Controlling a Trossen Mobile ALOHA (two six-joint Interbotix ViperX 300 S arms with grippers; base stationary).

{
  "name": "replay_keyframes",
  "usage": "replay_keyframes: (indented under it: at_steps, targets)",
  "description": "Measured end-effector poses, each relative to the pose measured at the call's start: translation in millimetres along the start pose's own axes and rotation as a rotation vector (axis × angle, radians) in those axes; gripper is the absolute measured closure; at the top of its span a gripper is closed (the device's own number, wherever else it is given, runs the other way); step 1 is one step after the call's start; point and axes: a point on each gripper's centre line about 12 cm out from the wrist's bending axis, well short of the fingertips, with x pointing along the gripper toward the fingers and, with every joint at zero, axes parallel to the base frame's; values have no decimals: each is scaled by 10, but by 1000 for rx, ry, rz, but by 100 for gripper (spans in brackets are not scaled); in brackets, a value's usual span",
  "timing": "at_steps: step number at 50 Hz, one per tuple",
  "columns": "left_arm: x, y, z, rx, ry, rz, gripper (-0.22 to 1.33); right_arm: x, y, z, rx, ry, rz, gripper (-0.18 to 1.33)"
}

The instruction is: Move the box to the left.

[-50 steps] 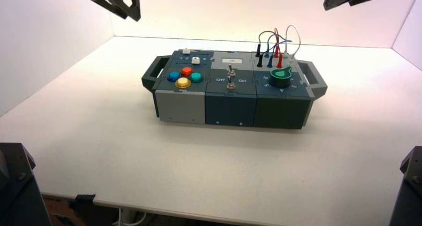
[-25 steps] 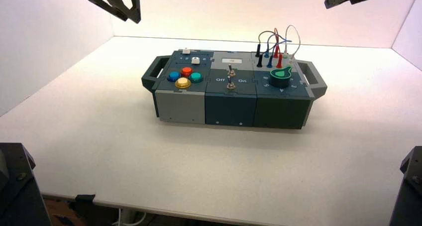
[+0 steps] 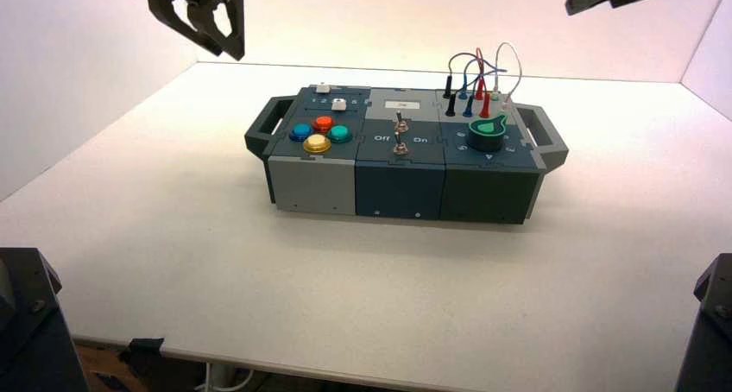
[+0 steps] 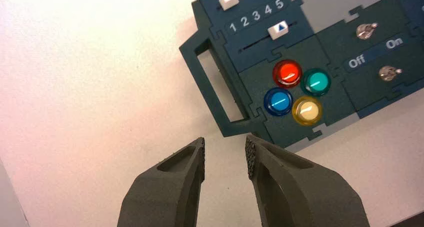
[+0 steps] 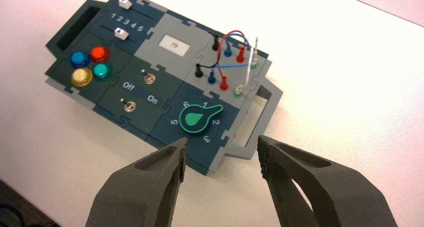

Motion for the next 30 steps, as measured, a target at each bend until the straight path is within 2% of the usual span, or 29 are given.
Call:
replay_keyframes:
  at_steps: [4,5,8,11,21,25,27,28,30]
  targets:
    - [16,33,16,-22,12,1,21,-3,-84,4,34,-1,-30,-10]
    - [18,48,27,-32,15,2,22,-7,-133,6,55,-1,-48,-10]
    - [22,94,95,-65,25,2,23,-10,-221,21,89,-2,-79,-9]
    - [19,130,168,-80,31,3,26,-17,-307,52,119,-5,-109,-6]
    - [93,188,413,-86,77,-10,42,96,-485,111,181,30,-157,20]
    - [201,202,464,-89,134,-22,58,176,-529,105,195,64,-164,30]
    - [294,228,456,-93,175,-27,74,277,-574,83,211,110,-169,49]
    - [301,227,455,-94,179,-29,76,298,-588,82,215,119,-171,56]
    - [386,247,449,-94,211,-34,91,364,-622,73,224,146,-175,81]
